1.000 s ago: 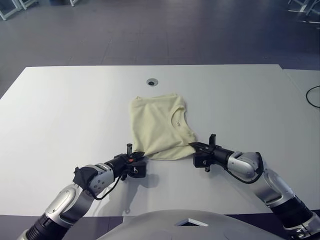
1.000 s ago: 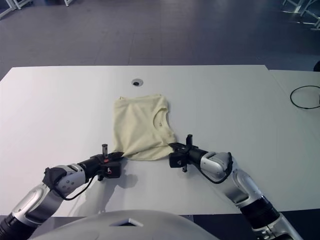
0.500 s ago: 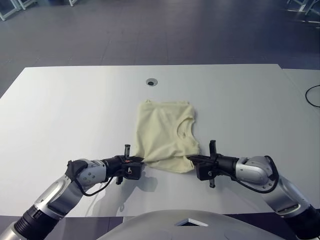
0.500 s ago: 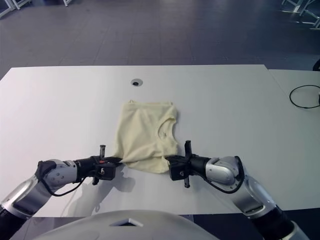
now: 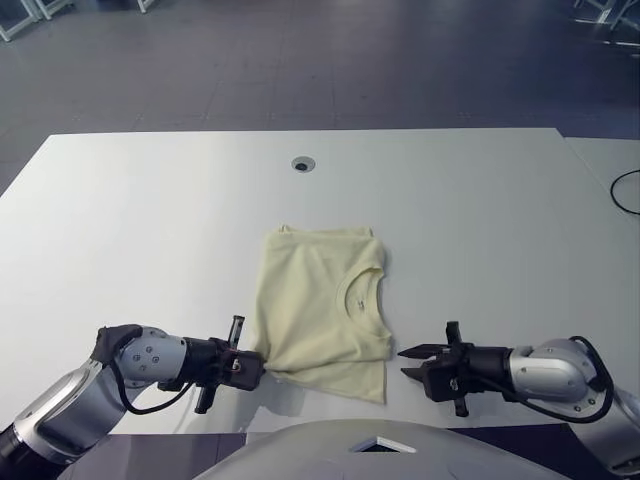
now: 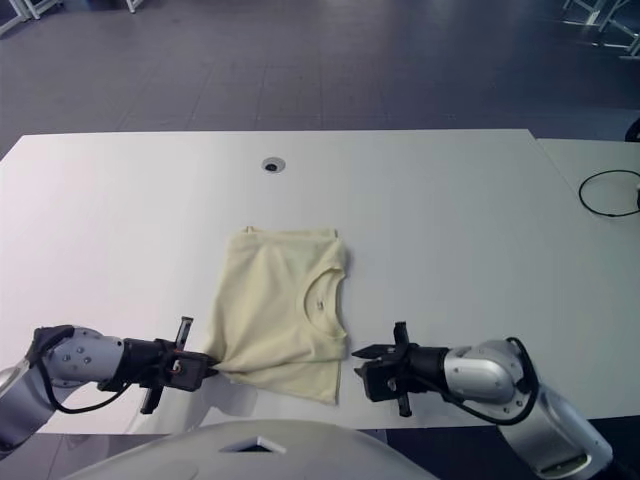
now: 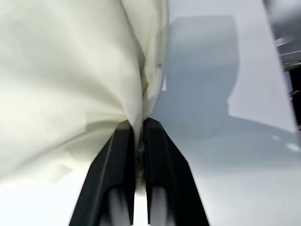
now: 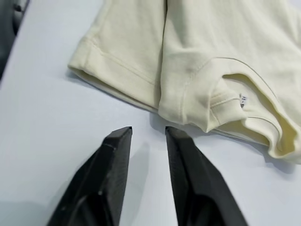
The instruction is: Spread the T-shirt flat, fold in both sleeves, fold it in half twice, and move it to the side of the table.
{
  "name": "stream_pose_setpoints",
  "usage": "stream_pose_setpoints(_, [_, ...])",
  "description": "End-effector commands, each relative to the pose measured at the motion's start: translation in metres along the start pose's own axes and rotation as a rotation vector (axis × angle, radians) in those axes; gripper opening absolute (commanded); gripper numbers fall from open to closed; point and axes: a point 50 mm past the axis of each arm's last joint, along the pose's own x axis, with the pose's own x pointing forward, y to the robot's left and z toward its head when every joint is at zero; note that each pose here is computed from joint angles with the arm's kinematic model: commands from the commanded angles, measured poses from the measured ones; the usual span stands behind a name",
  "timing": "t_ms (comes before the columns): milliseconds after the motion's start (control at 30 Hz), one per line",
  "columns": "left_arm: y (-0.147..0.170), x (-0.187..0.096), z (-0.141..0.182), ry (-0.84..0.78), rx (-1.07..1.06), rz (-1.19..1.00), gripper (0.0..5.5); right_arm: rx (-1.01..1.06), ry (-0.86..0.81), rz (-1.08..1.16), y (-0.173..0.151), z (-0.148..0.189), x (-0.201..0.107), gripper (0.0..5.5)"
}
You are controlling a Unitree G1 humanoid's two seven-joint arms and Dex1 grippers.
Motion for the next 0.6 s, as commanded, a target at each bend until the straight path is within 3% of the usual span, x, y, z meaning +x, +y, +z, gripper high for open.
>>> stream_pose_setpoints(33, [-0.004, 0.01, -0.003, 0.015, -0.032, -0.005, 0.08, -0.078, 0.01, -0.087, -0.003, 0.002, 0.003, 2.05])
stream_pose_setpoints(300, [-0.01, 0.025, -0.01, 0.016, -0.067, 0.004, 0.08, -0.228, 0.006, -0.112, 0.015, -0.001, 0.015, 3.33])
stream_pose_setpoints(600, [-0.02, 0.025, -0.022, 0.033, -0.063, -0.015, 0.07, -0.269, 0.079, -0.143, 0.012, -0.021, -0.008, 4.49])
